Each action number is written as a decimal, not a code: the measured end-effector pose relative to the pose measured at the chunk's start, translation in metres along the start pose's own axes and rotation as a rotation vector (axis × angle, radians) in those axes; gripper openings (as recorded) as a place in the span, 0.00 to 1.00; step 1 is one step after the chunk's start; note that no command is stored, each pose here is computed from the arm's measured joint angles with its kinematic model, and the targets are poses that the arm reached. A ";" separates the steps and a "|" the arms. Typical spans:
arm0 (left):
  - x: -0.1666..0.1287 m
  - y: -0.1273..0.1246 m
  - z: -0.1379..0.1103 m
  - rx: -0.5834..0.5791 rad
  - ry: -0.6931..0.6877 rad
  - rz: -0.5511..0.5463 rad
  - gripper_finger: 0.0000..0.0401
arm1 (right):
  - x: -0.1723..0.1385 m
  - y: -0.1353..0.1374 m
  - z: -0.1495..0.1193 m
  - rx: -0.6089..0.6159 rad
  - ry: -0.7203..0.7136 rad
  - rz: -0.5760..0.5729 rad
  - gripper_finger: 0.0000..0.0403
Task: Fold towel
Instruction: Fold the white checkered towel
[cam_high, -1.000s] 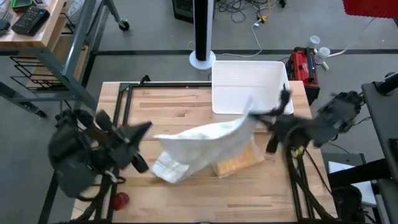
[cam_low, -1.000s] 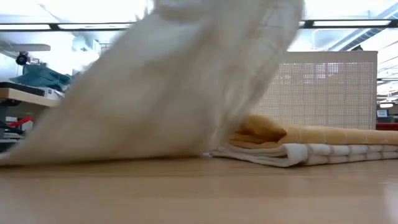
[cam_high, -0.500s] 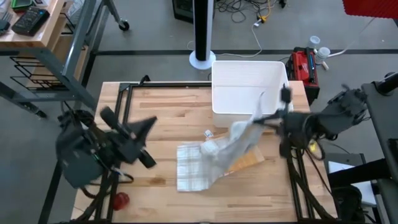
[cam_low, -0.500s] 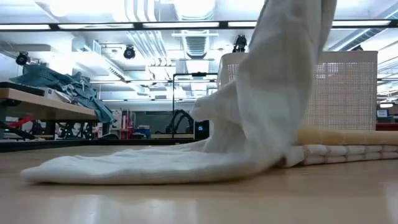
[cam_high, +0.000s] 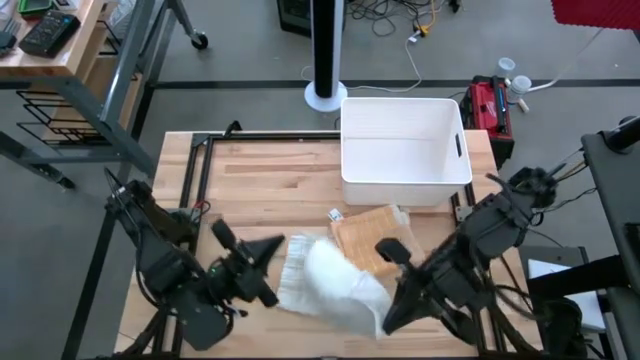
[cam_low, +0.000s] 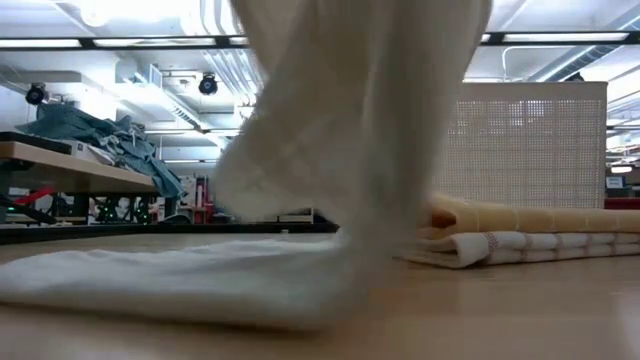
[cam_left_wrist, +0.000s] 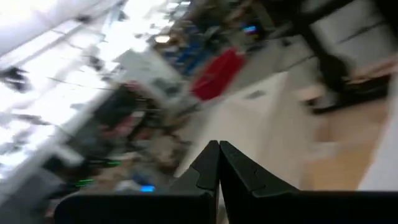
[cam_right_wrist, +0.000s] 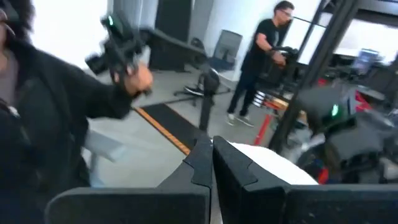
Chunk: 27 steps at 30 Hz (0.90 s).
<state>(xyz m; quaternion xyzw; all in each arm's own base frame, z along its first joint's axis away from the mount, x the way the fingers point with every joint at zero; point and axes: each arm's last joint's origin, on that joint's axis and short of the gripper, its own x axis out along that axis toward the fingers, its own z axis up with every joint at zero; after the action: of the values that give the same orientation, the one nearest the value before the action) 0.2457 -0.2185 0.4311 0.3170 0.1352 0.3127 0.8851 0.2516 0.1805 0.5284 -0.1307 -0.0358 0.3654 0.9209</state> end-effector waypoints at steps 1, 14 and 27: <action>0.000 -0.007 -0.004 -0.022 -0.002 -0.046 0.00 | 0.001 -0.001 0.004 0.018 -0.008 0.012 0.00; 0.026 -0.062 -0.058 -0.140 0.110 -0.220 0.08 | -0.030 -0.037 0.048 0.171 -0.174 -0.109 0.00; 0.071 -0.106 -0.086 -0.427 0.013 -0.417 0.33 | -0.010 -0.035 0.019 0.262 0.036 -0.007 0.00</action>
<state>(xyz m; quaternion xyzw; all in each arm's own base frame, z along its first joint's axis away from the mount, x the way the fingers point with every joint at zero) 0.3117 -0.1961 0.2940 0.0870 0.1344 0.1474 0.9760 0.2643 0.1534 0.5560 -0.0156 0.0283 0.3615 0.9318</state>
